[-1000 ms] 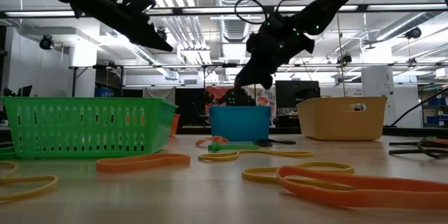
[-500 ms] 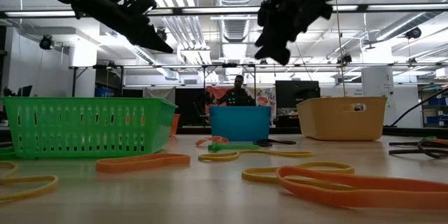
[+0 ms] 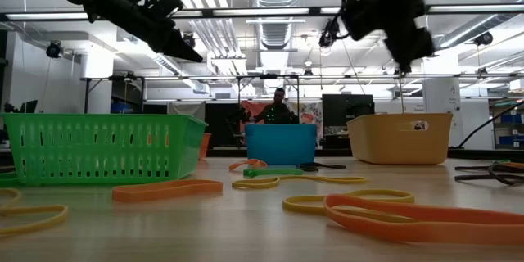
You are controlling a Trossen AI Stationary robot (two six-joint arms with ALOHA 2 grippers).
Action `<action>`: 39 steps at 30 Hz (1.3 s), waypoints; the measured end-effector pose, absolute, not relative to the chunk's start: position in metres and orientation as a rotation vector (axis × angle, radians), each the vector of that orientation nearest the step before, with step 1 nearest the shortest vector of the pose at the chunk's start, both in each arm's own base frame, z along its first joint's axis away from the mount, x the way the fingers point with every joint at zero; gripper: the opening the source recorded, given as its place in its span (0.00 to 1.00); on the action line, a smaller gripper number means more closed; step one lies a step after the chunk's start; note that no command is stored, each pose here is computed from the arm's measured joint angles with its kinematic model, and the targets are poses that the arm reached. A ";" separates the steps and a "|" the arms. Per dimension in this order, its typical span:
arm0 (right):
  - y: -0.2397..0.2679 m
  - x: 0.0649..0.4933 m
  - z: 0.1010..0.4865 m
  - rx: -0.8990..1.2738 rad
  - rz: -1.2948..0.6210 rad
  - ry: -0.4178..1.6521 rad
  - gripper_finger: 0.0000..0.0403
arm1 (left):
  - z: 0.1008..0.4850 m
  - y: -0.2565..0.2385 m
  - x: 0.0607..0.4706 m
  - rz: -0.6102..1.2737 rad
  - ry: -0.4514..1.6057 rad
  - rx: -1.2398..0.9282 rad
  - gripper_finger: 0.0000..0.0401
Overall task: Sort rubber bands into baskets
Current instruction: Put the green rubberband into the yellow bin
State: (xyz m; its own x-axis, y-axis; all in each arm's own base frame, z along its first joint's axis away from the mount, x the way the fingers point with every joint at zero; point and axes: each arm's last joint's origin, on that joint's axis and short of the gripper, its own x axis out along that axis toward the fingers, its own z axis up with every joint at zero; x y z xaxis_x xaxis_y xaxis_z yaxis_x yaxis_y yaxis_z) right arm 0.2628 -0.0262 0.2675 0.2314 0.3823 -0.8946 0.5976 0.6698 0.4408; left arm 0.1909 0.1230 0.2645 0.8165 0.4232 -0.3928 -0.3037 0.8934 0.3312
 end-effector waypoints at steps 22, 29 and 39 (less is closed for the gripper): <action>0.065 0.198 0.189 0.968 -0.821 1.517 0.40 | 0.265 0.123 0.191 0.386 0.481 0.291 0.19; 0.074 0.203 0.164 0.948 -0.816 1.530 0.38 | 0.265 0.123 0.191 0.396 0.473 0.248 0.19; 0.083 0.206 0.146 0.905 -0.864 1.576 0.36 | 0.264 0.123 0.191 0.402 0.471 0.215 0.19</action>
